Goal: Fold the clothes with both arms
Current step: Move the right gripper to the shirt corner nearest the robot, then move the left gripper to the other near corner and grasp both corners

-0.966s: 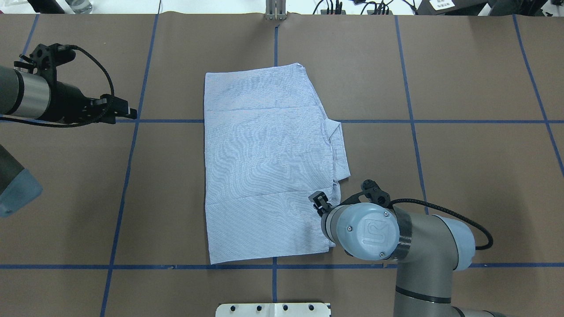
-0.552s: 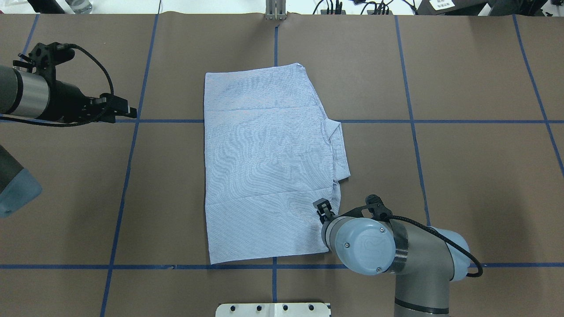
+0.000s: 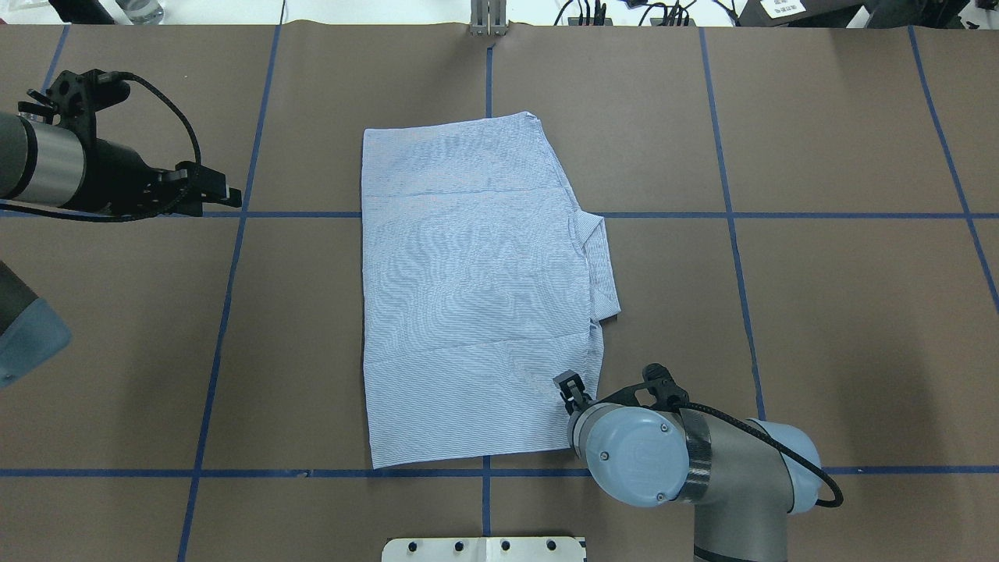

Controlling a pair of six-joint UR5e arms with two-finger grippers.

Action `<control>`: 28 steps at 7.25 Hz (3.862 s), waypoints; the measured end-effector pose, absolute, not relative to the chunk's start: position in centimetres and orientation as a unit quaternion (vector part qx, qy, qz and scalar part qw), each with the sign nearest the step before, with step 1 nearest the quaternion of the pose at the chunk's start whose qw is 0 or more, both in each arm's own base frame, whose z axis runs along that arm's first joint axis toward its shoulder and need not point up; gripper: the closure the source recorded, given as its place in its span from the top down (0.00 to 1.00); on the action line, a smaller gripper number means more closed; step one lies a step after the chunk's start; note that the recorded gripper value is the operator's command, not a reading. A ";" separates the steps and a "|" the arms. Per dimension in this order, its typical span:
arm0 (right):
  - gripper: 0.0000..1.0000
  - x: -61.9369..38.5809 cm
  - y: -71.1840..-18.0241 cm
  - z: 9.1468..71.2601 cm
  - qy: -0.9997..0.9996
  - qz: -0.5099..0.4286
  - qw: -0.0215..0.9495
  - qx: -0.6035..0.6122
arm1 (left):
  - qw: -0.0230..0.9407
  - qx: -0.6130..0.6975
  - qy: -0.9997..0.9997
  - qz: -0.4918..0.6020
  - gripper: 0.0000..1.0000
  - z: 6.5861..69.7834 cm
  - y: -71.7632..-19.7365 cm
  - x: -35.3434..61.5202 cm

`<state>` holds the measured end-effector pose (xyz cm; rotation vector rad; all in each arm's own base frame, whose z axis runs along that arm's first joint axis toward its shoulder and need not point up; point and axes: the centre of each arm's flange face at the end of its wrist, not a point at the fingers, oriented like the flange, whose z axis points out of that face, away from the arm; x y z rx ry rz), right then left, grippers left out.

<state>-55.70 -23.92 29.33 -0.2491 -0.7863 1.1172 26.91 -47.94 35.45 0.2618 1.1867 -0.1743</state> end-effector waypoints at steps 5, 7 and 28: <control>0.00 -55.9 -23.5 29.5 -0.360 0.514 0.770 -0.115 | 0.817 0.123 0.557 -0.082 0.70 35.3 -48.0 26.9; 0.00 -55.8 -23.6 29.1 -0.363 0.514 0.768 -0.118 | 0.817 0.120 0.557 -0.085 0.71 35.2 -48.0 27.0; 0.00 -54.1 -23.7 27.9 -0.374 0.513 0.762 -0.125 | 0.735 -0.186 0.530 -0.381 0.00 33.3 -20.3 52.4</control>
